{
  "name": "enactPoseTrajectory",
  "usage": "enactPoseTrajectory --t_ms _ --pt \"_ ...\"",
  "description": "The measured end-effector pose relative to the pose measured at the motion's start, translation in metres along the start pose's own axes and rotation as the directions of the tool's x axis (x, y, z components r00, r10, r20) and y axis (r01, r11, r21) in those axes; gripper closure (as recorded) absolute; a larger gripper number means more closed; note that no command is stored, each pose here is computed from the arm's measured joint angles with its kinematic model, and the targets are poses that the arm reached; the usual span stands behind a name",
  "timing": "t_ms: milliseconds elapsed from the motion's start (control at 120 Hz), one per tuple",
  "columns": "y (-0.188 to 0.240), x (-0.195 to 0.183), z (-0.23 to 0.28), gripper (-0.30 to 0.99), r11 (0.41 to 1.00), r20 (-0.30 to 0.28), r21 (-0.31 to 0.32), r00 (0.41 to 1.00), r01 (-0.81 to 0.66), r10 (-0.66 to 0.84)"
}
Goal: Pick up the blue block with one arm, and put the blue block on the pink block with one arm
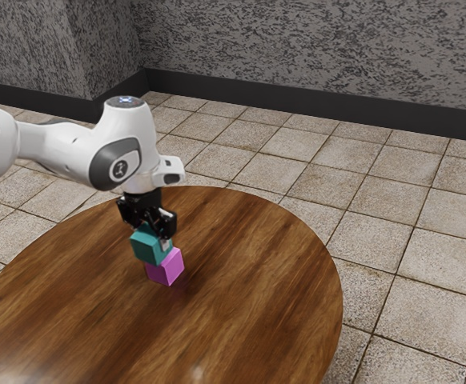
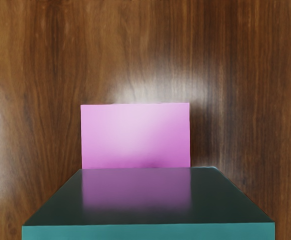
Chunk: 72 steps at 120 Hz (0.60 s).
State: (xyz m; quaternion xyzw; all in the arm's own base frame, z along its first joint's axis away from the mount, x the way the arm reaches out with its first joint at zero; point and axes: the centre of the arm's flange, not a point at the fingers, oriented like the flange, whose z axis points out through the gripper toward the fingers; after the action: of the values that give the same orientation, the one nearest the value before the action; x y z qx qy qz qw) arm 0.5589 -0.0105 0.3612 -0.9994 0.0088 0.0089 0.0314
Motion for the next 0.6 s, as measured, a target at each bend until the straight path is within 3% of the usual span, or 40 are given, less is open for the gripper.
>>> enactPoseTrajectory --t_ms 600 --pt "-0.005 0.018 0.014 0.31 1.000 0.034 0.009 0.999 0.005 -0.006"
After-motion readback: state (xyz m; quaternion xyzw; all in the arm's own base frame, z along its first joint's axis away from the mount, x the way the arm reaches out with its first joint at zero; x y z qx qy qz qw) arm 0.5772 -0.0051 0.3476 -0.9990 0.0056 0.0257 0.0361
